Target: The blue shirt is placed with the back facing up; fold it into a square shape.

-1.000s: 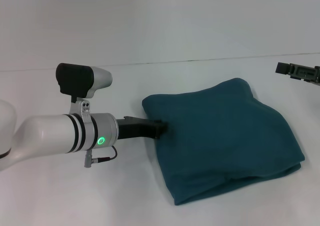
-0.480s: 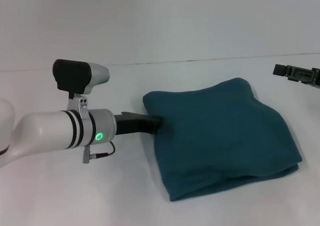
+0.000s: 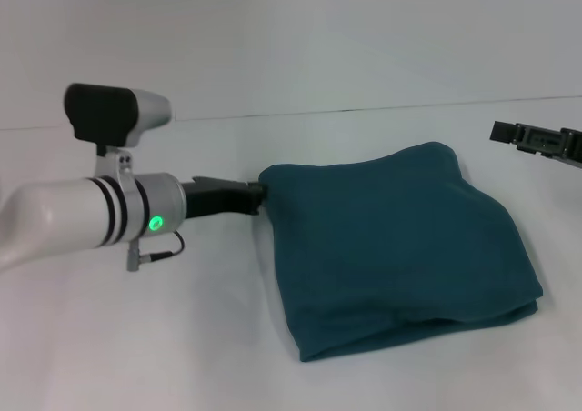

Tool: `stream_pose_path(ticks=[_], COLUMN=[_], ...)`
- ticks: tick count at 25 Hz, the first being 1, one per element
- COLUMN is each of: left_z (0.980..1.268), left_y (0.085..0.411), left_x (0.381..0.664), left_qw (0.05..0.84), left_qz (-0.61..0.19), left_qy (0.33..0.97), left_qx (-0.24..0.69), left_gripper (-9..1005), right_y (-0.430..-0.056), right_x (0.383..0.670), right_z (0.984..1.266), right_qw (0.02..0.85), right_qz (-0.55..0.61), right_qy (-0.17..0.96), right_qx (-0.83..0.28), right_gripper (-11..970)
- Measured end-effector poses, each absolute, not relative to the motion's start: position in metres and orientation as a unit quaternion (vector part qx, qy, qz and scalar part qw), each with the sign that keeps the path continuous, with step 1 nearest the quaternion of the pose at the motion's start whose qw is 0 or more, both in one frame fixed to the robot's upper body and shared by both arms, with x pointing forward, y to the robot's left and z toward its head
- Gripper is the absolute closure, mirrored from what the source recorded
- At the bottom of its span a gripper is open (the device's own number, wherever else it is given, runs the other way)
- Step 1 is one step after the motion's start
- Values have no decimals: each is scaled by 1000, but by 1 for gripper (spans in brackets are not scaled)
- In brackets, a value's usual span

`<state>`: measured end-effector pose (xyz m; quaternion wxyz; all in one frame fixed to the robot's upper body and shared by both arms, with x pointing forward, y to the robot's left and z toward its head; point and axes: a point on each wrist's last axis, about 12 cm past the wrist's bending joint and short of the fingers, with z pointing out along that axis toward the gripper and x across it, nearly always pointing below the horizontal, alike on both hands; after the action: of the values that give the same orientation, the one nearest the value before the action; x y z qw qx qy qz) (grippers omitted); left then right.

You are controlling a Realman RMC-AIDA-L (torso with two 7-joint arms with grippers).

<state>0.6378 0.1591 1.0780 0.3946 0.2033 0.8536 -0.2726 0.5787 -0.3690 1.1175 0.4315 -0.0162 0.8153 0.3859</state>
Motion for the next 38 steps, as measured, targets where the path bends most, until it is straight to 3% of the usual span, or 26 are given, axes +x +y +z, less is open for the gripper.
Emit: stream_pose_path(ticks=[15, 21, 34, 38], left_z=[1075, 1067, 1069, 1068], left_y=[160, 154, 139, 132], left_x=[634, 627, 621, 619], left_qw=[372, 354, 339, 332], left_qz=[-295, -293, -307, -305], left_qy=[863, 870, 863, 863], left_qx=[173, 179, 215, 229], left_gripper=[916, 694, 110, 111], right_y=[-370, -368, -369, -368], right_x=[578, 580, 576, 576], right_z=[1117, 1117, 1114, 1114], right_qw=[428, 425, 423, 423], right_qz=[385, 385, 385, 386], right_qy=[818, 819, 820, 820], right_qx=[-12, -17, -14, -13], right_gripper=[44, 44, 43, 43])
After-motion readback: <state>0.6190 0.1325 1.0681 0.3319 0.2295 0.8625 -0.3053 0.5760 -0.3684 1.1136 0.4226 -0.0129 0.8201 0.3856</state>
